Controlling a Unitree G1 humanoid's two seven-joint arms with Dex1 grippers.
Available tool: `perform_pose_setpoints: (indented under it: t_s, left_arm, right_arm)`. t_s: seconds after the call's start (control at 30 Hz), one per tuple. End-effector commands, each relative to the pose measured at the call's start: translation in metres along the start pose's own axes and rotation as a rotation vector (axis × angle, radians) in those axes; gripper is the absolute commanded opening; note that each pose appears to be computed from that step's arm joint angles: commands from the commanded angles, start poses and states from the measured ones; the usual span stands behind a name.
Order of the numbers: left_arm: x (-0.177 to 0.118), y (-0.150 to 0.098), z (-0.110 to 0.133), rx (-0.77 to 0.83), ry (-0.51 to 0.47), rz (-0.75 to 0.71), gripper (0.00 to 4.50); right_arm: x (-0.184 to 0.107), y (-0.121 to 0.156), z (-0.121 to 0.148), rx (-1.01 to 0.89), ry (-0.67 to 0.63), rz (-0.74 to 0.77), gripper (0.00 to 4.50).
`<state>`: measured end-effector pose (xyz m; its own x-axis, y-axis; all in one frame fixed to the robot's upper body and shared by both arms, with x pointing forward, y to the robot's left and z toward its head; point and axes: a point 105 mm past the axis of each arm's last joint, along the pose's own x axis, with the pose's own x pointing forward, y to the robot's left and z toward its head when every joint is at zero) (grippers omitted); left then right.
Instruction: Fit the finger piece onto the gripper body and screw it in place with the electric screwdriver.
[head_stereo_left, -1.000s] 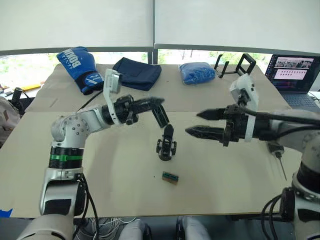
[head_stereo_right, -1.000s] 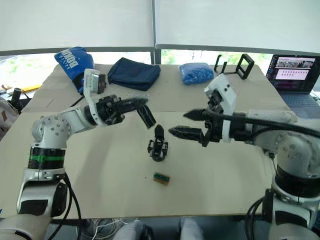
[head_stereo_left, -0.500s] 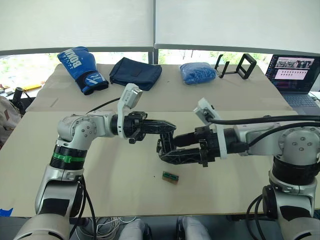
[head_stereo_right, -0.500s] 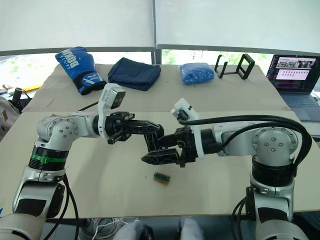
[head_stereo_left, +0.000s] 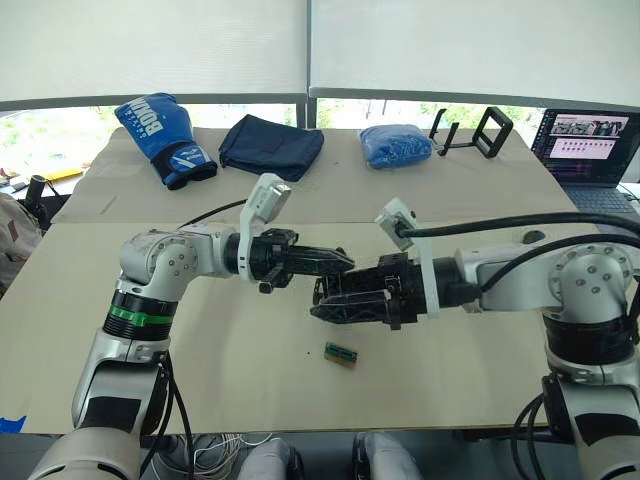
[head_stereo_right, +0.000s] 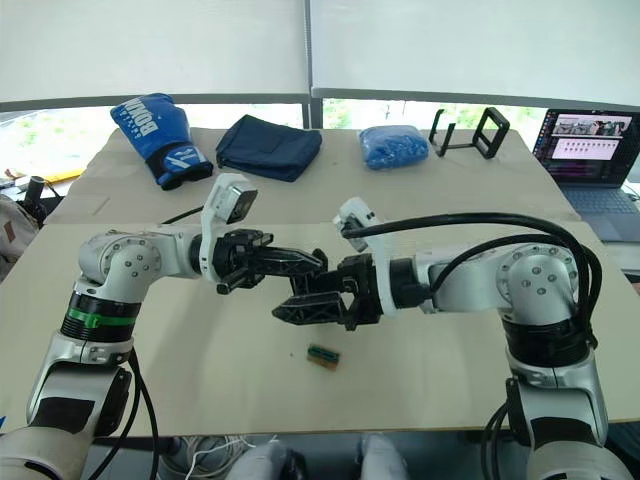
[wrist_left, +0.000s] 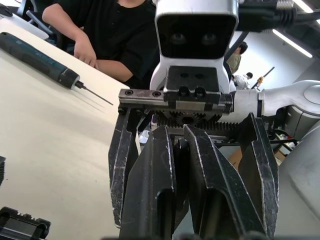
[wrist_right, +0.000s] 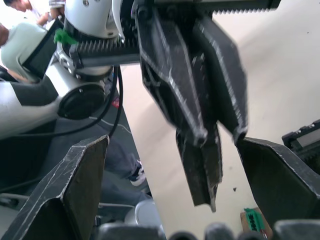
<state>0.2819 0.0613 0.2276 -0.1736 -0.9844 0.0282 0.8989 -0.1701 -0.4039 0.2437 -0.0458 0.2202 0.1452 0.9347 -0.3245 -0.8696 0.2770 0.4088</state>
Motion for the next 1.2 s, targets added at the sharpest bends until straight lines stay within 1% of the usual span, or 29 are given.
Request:
perform_pose_setpoints:
  t_s: [0.03, 0.17, 0.2, 0.27, 0.47, 0.57, 0.6, 0.67, 0.8, 0.87, 0.93, 0.97, 1.03, 1.07, 1.1, 1.13, 1.17, 1.2]
  left_arm:
    - [0.003, -0.01, 0.004, 0.024, 0.004, -0.044, 0.0]
    - [0.004, -0.01, 0.003, 0.019, 0.003, -0.044, 0.0]
    - [0.004, -0.01, 0.003, 0.018, 0.003, -0.044, 0.0]
    - [0.004, -0.011, 0.002, 0.015, 0.005, -0.045, 0.0]
    - [0.004, -0.011, 0.004, 0.009, -0.018, -0.046, 0.0]
    - [0.004, -0.01, 0.005, 0.008, -0.022, -0.042, 0.0]
    - [0.003, -0.01, 0.006, 0.005, -0.032, -0.041, 0.0]
    - [0.002, -0.011, 0.008, 0.002, -0.049, -0.04, 0.0]
    - [0.001, -0.011, 0.008, 0.013, -0.045, -0.035, 0.0]
    - [0.002, -0.007, 0.009, 0.009, -0.049, -0.005, 0.0]
    - [0.004, -0.003, 0.011, 0.069, -0.045, 0.052, 0.95]
    - [0.004, -0.003, 0.011, 0.093, -0.039, 0.068, 1.33]
    - [0.002, -0.008, 0.012, 0.117, -0.048, 0.061, 2.17]
    - [0.0, -0.01, 0.014, 0.135, -0.056, 0.059, 2.72]
    - [-0.003, -0.012, 0.017, 0.159, -0.076, 0.063, 3.24]
    - [-0.008, -0.011, 0.021, 0.2, -0.105, 0.084, 3.62]
    - [-0.013, -0.009, 0.025, 0.244, -0.134, 0.112, 4.13]
    - [-0.021, -0.007, 0.029, 0.285, -0.16, 0.145, 4.49]
  right_arm:
    - [-0.002, 0.009, 0.012, -0.021, -0.041, 0.026, 4.46]
    - [-0.002, 0.011, 0.012, -0.013, -0.039, 0.026, 4.46]
    - [-0.002, 0.011, 0.012, -0.011, -0.039, 0.026, 4.22]
    - [-0.002, 0.011, 0.012, -0.008, -0.04, 0.026, 3.69]
    - [-0.001, 0.013, 0.01, -0.005, -0.035, 0.032, 1.56]
    - [0.0, 0.014, 0.009, -0.002, -0.03, 0.036, 0.56]
    - [0.0, 0.014, 0.008, -0.001, -0.031, 0.037, 0.43]
    - [0.0, 0.014, 0.008, 0.002, -0.031, 0.038, 0.43]
    - [-0.001, 0.016, 0.005, 0.003, -0.021, 0.06, 0.43]
    - [-0.002, 0.017, 0.005, 0.004, -0.022, 0.064, 0.43]
    - [-0.003, 0.017, 0.006, 0.003, -0.03, 0.069, 0.43]
    - [-0.004, 0.018, 0.007, -0.001, -0.036, 0.075, 0.43]
    - [-0.007, 0.019, 0.008, -0.013, -0.049, 0.084, 0.43]
    - [-0.008, 0.02, 0.008, -0.02, -0.053, 0.086, 0.43]
    - [-0.01, 0.02, 0.008, -0.026, -0.056, 0.087, 0.43]
    - [-0.012, 0.02, 0.008, -0.034, -0.06, 0.084, 0.43]
    - [-0.014, 0.019, 0.007, -0.038, -0.065, 0.081, 0.43]
    - [-0.017, 0.017, 0.006, -0.043, -0.069, 0.071, 0.43]
